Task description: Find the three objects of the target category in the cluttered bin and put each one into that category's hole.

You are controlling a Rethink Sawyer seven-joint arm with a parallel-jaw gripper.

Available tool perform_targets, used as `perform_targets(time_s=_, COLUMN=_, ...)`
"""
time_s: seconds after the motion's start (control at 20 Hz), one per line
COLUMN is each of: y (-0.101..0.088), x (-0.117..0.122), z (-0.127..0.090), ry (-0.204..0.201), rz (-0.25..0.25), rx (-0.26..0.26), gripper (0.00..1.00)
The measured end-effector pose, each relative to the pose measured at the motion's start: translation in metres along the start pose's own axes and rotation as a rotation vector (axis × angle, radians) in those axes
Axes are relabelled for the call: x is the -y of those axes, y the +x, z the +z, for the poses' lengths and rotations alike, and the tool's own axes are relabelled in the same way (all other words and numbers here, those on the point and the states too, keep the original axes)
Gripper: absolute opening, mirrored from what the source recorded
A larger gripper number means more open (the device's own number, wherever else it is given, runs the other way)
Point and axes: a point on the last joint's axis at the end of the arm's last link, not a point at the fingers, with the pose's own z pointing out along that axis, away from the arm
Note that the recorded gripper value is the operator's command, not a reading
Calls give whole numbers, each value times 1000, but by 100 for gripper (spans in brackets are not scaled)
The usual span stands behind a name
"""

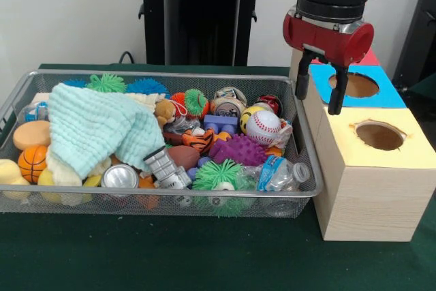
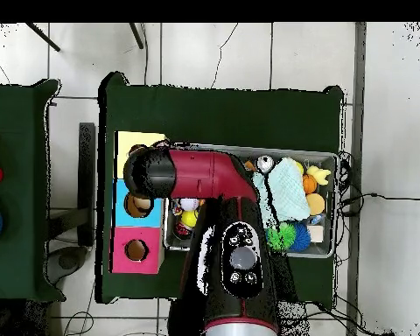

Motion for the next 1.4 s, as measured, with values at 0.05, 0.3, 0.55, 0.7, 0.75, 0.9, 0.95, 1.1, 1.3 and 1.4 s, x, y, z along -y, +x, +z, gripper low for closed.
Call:
perform_targets(time_s=0.05, y=0, x=1, z=0, ry=3, rz=-9, rx=4, gripper=100)
perform_targets(time_s=0.3, y=-5, x=14, z=12, ry=27, rz=-159, rx=34, gripper=100)
perform_targets(time_s=0.55, y=-18, x=24, z=20, ry=30, rz=-228, rx=37, gripper=100)
perform_targets(time_s=0.7, y=-25, x=31, z=24, ry=37, rz=-258, rx=43, gripper=100)
perform_targets(time_s=0.75, y=-26, x=33, z=25, ry=39, rz=-264, rx=45, gripper=100)
perform_targets(time_s=0.9, y=-26, x=34, z=27, ry=41, rz=-286, rx=49, gripper=100)
perform_targets(time_s=0.95, y=-26, x=34, z=28, ry=42, rz=-294, rx=51, gripper=100)
perform_targets(time_s=1.1, y=-24, x=35, z=30, ry=44, rz=-311, rx=55, gripper=100)
perform_targets(time_s=1.3, y=-22, x=33, z=31, ry=40, rz=-332, rx=57, gripper=100)
perform_targets(time_s=1.4, y=-22, x=33, z=32, ry=38, rz=-337, rx=57, gripper=100)
